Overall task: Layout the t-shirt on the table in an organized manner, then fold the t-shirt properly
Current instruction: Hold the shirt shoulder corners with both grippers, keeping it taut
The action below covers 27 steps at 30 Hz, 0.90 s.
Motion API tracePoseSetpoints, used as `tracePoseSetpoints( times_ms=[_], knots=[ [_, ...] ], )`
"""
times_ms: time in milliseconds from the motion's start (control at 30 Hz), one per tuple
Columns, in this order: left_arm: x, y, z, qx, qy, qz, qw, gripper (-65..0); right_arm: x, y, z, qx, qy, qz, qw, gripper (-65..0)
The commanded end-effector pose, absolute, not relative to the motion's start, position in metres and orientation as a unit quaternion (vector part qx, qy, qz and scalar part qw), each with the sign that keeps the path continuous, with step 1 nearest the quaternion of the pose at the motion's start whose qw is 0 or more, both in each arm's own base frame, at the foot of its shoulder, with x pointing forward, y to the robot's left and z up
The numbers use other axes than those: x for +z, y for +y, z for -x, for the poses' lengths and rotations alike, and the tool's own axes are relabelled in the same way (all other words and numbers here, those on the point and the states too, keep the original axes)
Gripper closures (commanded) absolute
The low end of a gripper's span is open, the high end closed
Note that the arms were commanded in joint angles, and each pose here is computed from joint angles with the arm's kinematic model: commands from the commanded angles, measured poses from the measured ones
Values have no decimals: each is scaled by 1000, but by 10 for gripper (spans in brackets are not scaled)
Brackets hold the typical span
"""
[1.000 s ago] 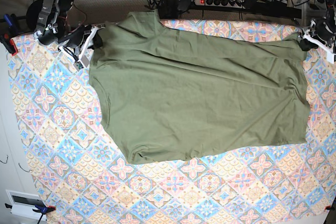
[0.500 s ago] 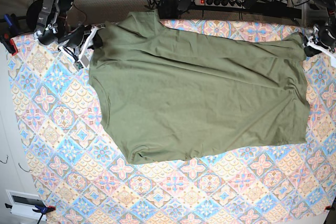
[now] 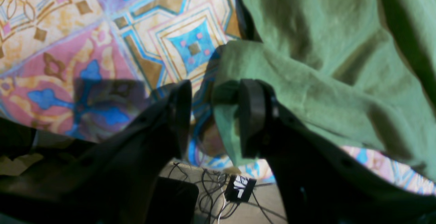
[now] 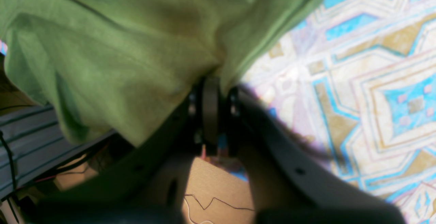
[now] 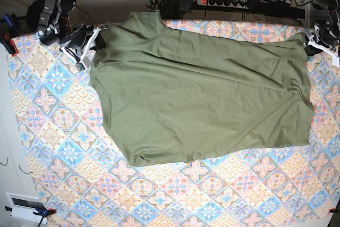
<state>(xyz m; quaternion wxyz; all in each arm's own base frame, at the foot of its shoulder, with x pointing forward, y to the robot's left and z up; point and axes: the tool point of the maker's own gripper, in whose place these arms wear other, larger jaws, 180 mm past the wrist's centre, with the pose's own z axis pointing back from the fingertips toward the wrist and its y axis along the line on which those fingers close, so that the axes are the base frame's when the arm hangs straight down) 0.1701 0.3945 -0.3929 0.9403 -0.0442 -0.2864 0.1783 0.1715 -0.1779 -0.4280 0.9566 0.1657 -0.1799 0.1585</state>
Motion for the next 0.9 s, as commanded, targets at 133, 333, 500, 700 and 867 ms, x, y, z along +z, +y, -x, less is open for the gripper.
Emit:
tracePoseSetpoints(
  times_ms=[133, 333, 500, 700, 867],
  knots=[
    [-389, 390, -189, 170, -305, 55, 935, -230, -424, -177, -174, 162, -186, -166, 955, -30],
    [-393, 384, -188, 166, -300, 60, 938, -230, -424, -177, -174, 162, -186, -166, 955, -30],
    [-394, 382, -188, 164, -299, 62, 938, -230, -424, -177, -174, 162, -186, -166, 955, -30],
    [-383, 398, -190, 178, -316, 49, 931, -311, -425, -174, -174, 159, -187, -170, 954, -30],
    [-383, 396, -190, 177, -315, 50, 931, -368, -425, -174, -174, 159, -187, -170, 954, -30]
  ],
)
